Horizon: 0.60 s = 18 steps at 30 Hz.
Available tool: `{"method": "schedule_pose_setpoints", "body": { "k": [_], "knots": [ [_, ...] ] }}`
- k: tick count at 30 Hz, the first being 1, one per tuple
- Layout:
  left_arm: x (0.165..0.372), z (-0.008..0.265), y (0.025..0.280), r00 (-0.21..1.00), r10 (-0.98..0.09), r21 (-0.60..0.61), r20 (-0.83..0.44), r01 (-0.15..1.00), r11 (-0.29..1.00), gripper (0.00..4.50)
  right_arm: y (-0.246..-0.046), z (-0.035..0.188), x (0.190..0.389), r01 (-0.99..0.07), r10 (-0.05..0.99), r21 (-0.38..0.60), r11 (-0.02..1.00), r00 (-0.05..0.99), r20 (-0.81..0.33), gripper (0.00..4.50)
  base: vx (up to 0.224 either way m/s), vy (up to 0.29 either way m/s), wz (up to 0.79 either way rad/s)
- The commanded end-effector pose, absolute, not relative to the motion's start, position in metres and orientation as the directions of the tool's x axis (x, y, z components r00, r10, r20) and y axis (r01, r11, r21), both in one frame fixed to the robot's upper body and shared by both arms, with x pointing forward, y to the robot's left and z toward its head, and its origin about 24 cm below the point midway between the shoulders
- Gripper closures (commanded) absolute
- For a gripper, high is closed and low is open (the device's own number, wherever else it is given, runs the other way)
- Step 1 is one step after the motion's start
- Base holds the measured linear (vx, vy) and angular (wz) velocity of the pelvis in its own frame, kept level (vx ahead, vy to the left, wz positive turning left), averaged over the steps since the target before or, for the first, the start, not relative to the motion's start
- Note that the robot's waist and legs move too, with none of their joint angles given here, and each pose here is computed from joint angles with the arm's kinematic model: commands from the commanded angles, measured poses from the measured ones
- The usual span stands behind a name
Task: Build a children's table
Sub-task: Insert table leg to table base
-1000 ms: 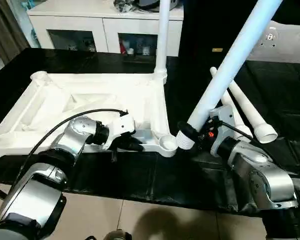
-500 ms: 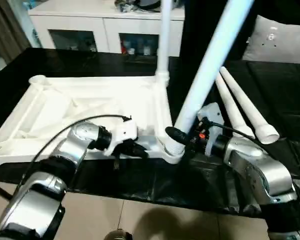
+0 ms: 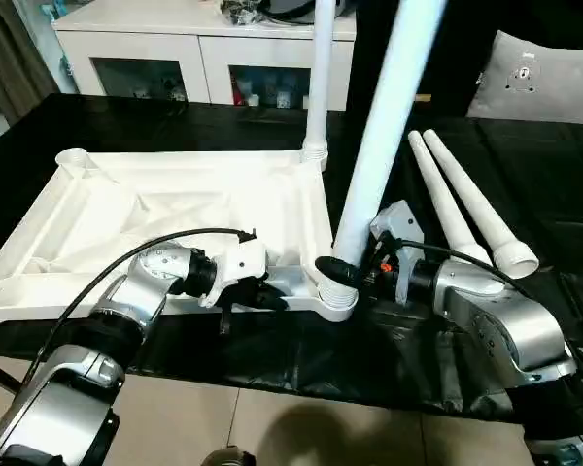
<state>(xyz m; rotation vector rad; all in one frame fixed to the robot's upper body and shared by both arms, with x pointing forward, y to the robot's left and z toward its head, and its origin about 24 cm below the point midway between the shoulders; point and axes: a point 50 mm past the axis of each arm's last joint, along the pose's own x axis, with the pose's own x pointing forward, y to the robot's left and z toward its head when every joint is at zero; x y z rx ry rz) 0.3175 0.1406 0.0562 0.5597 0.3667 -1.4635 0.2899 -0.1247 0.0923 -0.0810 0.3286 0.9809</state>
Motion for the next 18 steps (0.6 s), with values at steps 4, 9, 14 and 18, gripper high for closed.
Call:
{"method": "schedule_pose_setpoints", "body": {
  "k": [4,9,14,18],
  "knots": [
    [0.315,0.063,0.136,0.039,-0.824,0.154,-0.565,0.986,-0.059,4.50,-0.129,0.074,0.286,-0.815,0.783,0.131,0.565,0.479,-0.398,2.61,0.000,0.000,0.00],
    [0.311,0.065,0.129,0.010,-0.836,0.150,-0.548,0.985,-0.086,4.50,-0.130,0.068,0.287,-0.787,0.789,0.200,0.583,0.491,-0.370,2.61,0.000,0.000,0.00],
    [0.313,0.065,0.129,0.040,-0.843,0.154,-0.537,0.987,-0.051,4.50,-0.138,0.060,0.285,-0.719,0.792,0.332,0.610,0.535,-0.294,2.62,0.000,0.000,0.00],
    [0.315,0.064,0.131,0.065,-0.842,0.159,-0.535,0.987,-0.024,4.50,-0.145,0.048,0.277,-0.695,0.783,0.361,0.622,0.557,-0.276,2.62,0.000,0.000,0.00]
  ]
}}
